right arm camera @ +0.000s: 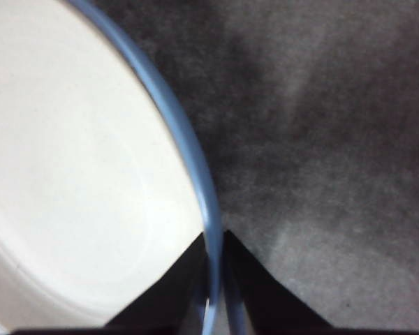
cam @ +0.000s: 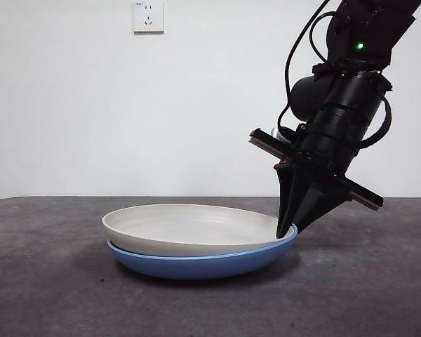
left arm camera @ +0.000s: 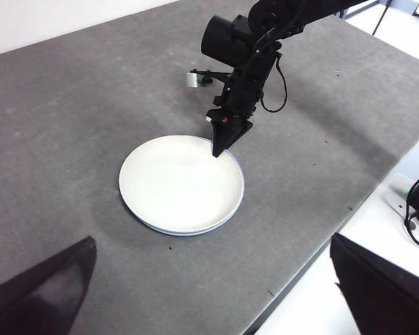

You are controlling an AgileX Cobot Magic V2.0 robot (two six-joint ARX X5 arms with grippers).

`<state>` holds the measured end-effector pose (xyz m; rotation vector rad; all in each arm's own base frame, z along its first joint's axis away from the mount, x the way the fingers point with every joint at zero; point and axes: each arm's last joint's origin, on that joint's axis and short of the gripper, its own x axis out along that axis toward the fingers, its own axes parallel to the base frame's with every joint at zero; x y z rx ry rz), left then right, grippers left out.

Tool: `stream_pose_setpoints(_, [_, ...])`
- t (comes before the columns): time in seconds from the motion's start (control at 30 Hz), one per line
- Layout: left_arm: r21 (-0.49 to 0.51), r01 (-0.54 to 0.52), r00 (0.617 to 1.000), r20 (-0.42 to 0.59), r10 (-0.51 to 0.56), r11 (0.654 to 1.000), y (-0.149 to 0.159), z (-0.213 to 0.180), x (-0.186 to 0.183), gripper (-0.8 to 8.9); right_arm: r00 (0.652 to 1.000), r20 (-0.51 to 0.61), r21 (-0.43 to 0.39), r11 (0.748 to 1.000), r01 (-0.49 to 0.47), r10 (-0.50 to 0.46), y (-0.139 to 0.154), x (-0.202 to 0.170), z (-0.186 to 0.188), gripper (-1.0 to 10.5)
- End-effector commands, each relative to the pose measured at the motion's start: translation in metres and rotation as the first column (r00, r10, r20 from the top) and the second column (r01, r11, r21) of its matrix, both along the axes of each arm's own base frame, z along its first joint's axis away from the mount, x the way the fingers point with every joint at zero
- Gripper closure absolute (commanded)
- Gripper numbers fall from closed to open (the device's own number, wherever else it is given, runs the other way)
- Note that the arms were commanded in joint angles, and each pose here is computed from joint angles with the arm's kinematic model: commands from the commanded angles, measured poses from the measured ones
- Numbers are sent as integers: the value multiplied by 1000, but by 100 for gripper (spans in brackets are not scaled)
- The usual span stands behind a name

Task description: Pick up the white plate, put it on the blue plate, put it on desk

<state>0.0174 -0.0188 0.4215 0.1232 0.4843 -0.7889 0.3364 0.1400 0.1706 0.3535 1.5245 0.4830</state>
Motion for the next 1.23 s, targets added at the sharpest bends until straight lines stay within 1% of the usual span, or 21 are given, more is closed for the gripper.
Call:
stream_pose_setpoints(0.03, [-5,9,1000,20,-8,1000,0,3,0,184,1000,13,-5,1000,-11,11,2,4,1,917])
stream_pose_setpoints(0.07, [-5,9,1000,20,-8,1000,0,3,0,184,1000,12,-6,1000,-11,11,2,4,1,880])
stream_pose_setpoints(0.2, [-5,9,1000,20,-8,1000,0,3,0,184,1000,13,-23,1000,0,0,-2,3,4,643])
stream_pose_setpoints(0.3, [-5,9,1000,20,-9,1000,0,3,0,184,999,32,-53,999,5,-4,-7,3,15,512])
stream_pose_setpoints(0.43, [-5,9,1000,20,-9,1000,0,3,0,184,994,108,-93,996,14,-4,-15,-3,46,442])
stream_pose_setpoints(0.6, [-5,9,1000,20,-9,1000,0,3,0,184,970,244,-142,990,17,18,-27,-28,107,334])
stream_pose_setpoints(0.67, [-5,9,1000,20,-9,1000,0,3,0,184,955,295,-143,989,26,18,-32,-42,128,329])
stream_pose_setpoints(0.77, [-5,9,1000,20,-9,1000,0,3,0,184,928,373,-121,992,28,19,-42,-71,161,329])
stream_pose_setpoints(0.87, [-5,9,1000,20,-9,1000,0,3,0,184,893,449,-97,995,28,19,-54,-105,191,329])
stream_pose_setpoints(0.9, [-5,9,1000,20,-9,1000,0,3,0,184,875,483,-83,996,30,14,-59,-122,203,329])
stream_pose_setpoints(0.97, [-5,9,1000,20,-9,1000,0,3,0,184,852,523,-69,997,31,10,-66,-142,216,329])
stream_pose_setpoints(1.1, [-5,9,1000,20,-9,1000,0,3,0,184,791,611,-56,998,8,28,-83,-193,238,329])
stream_pose_setpoints(1.23, [-5,9,1000,20,-9,1000,0,3,0,184,743,668,-52,999,-10,43,-97,-234,248,329])
